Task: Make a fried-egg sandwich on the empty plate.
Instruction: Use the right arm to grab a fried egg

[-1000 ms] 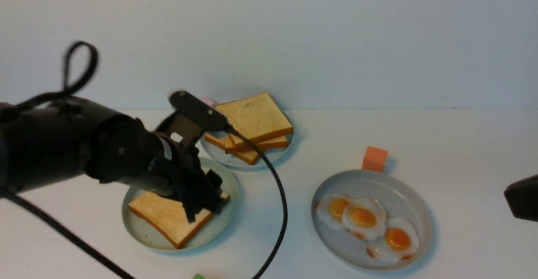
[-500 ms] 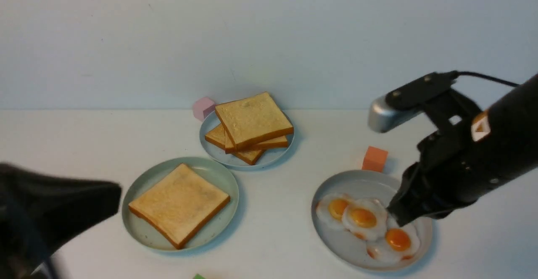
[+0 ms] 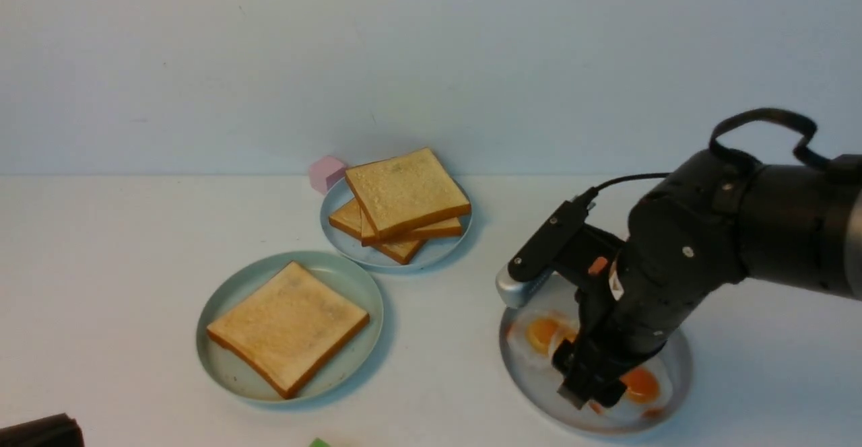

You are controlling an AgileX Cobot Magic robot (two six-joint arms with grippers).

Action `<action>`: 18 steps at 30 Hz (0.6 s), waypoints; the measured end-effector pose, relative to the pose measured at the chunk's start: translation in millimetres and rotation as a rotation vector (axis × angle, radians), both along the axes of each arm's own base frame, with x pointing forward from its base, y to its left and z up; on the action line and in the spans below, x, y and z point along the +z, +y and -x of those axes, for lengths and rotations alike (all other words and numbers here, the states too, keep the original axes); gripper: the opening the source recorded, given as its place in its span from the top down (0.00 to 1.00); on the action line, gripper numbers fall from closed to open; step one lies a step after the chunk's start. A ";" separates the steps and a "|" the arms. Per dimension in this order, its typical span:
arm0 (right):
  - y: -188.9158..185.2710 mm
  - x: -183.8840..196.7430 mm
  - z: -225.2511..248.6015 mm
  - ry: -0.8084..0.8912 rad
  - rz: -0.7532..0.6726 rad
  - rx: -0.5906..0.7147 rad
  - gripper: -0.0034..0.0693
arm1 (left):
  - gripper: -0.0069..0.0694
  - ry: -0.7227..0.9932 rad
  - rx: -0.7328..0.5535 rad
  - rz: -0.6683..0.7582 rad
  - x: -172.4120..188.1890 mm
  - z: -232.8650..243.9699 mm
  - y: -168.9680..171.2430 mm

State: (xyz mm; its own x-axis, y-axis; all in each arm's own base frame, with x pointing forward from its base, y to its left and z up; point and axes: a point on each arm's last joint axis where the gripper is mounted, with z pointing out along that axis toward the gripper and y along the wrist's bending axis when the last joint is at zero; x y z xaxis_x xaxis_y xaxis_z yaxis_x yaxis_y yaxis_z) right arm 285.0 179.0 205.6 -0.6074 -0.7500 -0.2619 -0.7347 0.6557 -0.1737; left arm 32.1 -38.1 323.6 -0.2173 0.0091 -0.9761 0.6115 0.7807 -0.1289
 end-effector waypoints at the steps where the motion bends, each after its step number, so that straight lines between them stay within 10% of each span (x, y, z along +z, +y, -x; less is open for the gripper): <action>1: 1.0 -4.6 -3.2 -0.011 0.009 0.011 0.05 | 0.93 -0.003 0.001 0.005 0.4 0.0 0.0; 18: 8.1 -53.7 -27.0 -0.069 0.131 0.146 0.16 | 0.93 0.005 -0.006 0.043 2.3 -1.0 -1.7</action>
